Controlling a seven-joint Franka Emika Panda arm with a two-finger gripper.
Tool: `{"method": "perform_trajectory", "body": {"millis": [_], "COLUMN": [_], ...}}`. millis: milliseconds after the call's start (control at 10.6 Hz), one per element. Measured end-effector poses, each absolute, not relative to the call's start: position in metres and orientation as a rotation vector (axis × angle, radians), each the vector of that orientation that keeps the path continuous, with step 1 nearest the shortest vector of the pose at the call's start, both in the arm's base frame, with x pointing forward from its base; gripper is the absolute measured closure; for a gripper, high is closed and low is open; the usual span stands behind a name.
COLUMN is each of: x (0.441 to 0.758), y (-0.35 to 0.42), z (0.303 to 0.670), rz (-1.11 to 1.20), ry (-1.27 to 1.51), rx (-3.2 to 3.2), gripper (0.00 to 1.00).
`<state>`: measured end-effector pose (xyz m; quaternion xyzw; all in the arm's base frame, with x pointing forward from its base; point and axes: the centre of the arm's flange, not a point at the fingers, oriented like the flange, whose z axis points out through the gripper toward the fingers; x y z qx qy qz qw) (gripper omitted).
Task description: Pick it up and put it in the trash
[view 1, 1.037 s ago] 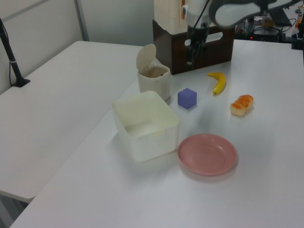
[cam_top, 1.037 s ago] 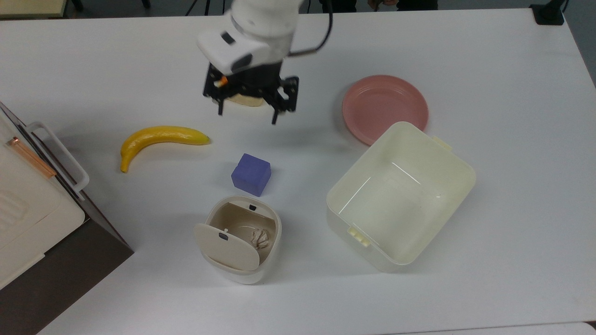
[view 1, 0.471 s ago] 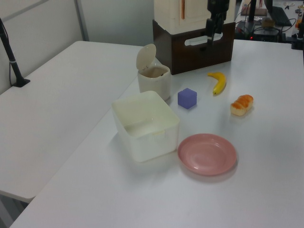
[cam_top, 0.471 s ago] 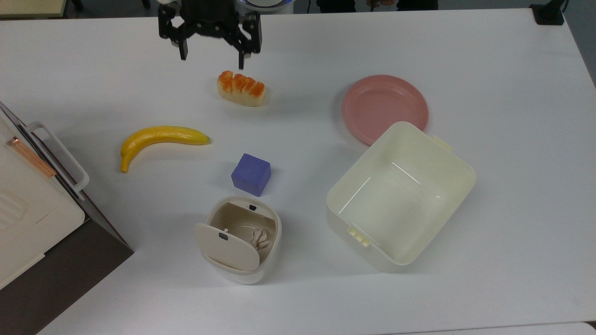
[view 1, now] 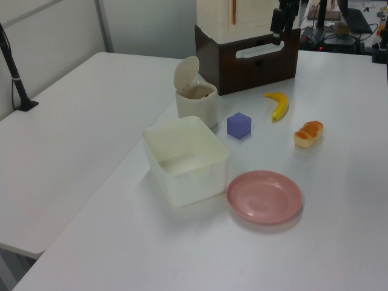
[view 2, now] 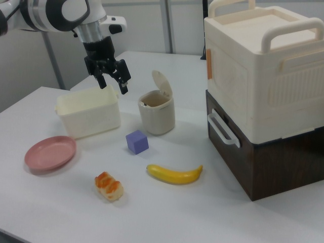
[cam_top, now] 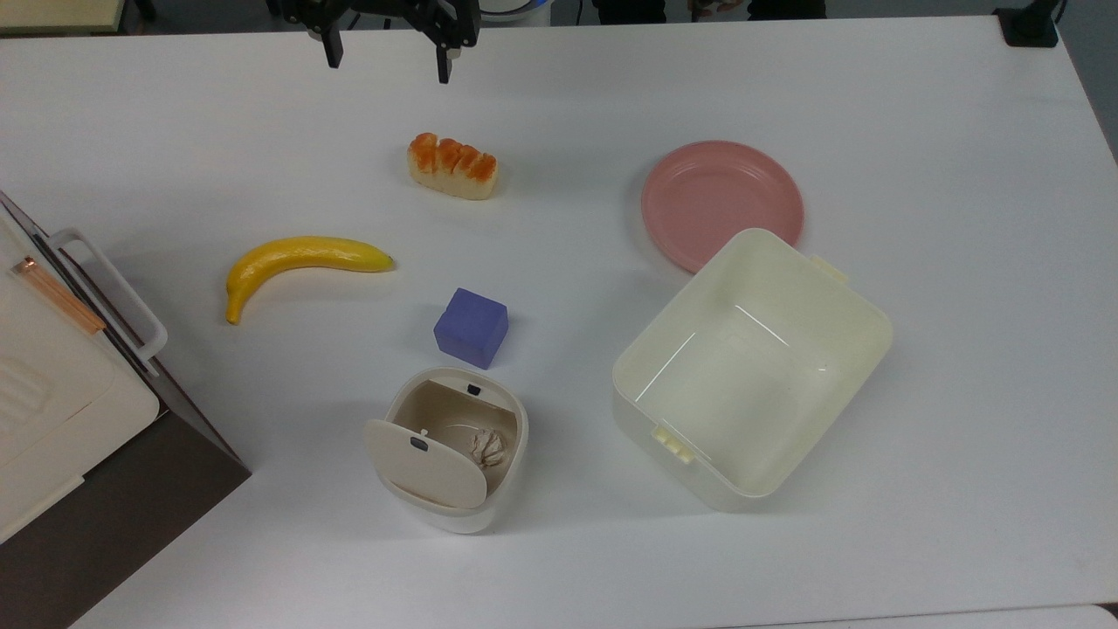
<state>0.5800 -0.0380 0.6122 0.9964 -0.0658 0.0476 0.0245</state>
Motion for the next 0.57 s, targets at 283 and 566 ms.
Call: {"method": "perform_trajectory", "body": {"millis": [283, 566], "x": [0.58, 0.576], "y": [-0.042, -0.056], "z": [0.615, 0.629], "rz": [0.156, 0.199], "ry": [-0.259, -0.307], "rx": [3.092, 3.106], "gripper": [0.0, 0.0]}}
